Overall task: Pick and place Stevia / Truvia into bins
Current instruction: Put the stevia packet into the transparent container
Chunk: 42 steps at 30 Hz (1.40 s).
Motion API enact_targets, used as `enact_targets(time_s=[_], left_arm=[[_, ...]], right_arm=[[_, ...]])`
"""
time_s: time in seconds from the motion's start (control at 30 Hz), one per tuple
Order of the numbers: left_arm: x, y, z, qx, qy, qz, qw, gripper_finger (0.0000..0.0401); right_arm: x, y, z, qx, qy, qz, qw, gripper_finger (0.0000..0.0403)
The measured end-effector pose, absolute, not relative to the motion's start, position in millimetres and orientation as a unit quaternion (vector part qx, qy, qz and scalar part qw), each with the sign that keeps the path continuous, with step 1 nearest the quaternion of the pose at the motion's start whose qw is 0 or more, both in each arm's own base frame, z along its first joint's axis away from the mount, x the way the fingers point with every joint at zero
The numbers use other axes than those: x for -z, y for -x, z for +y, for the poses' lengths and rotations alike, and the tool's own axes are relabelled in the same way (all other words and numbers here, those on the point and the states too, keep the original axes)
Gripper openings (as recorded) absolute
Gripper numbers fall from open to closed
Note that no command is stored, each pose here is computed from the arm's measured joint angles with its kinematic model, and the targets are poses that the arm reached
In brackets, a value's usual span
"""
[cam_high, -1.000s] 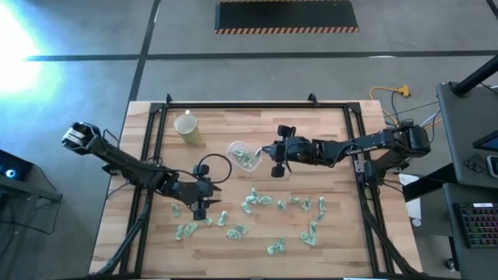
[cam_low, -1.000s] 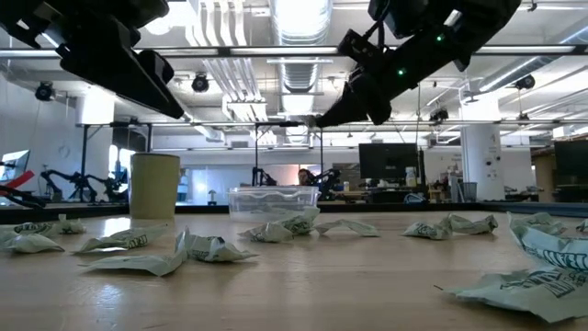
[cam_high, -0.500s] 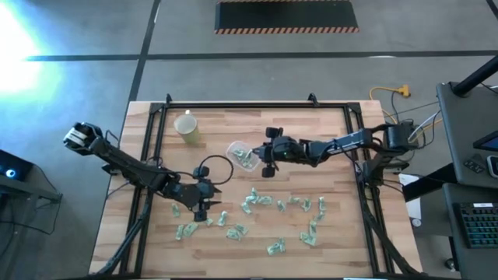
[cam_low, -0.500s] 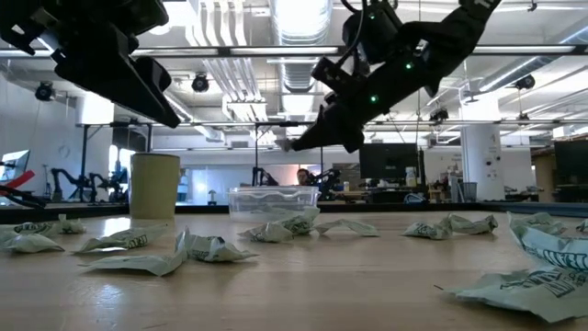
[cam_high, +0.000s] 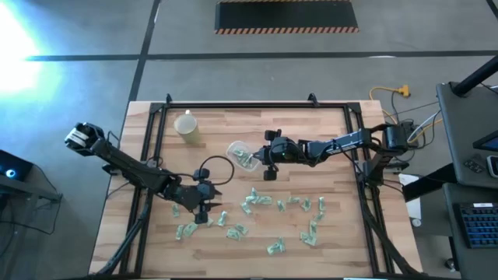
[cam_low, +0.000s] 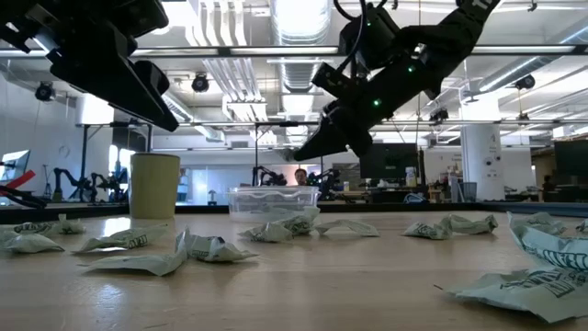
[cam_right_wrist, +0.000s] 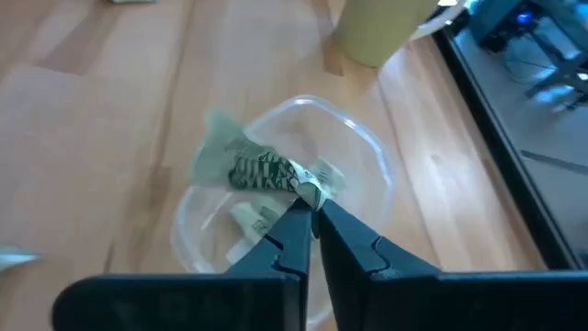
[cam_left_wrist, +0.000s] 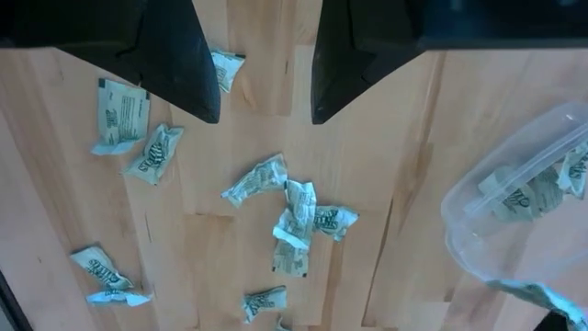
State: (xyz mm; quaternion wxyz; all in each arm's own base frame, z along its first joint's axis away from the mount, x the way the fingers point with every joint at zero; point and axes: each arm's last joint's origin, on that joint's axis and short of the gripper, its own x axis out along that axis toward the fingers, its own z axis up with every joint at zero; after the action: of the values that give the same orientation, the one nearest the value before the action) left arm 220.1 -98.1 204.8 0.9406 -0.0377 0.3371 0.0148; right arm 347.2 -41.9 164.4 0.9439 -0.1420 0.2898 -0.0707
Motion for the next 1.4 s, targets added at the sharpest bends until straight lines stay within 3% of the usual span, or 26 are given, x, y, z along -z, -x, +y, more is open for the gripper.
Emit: enact_targets(time_s=[0.3,0.5,0.87,1.4], left_arm=[[-200.1,-221.9,-98.9,-0.017,0.033,0.346,0.938,0.0155],[-195.0,-221.4,-99.1,-0.012,0.031,0.356,0.934,0.0155],[-153.6,-238.2,-111.2,0.031,-0.003,0.421,0.906,0.0155],[-151.8,-251.1,-119.8,0.092,0.017,0.393,0.915,0.0155]], right_arm=[[-166.0,-347.3,-43.3,0.08,0.146,0.286,0.944,0.0103],[-181.4,-341.2,-38.9,0.078,0.158,0.288,0.941,0.0129],[-193.6,-316.7,-18.5,0.003,0.109,0.347,0.932,0.012],[-191.9,-315.5,-10.0,-0.021,0.112,0.355,0.928,0.0097]])
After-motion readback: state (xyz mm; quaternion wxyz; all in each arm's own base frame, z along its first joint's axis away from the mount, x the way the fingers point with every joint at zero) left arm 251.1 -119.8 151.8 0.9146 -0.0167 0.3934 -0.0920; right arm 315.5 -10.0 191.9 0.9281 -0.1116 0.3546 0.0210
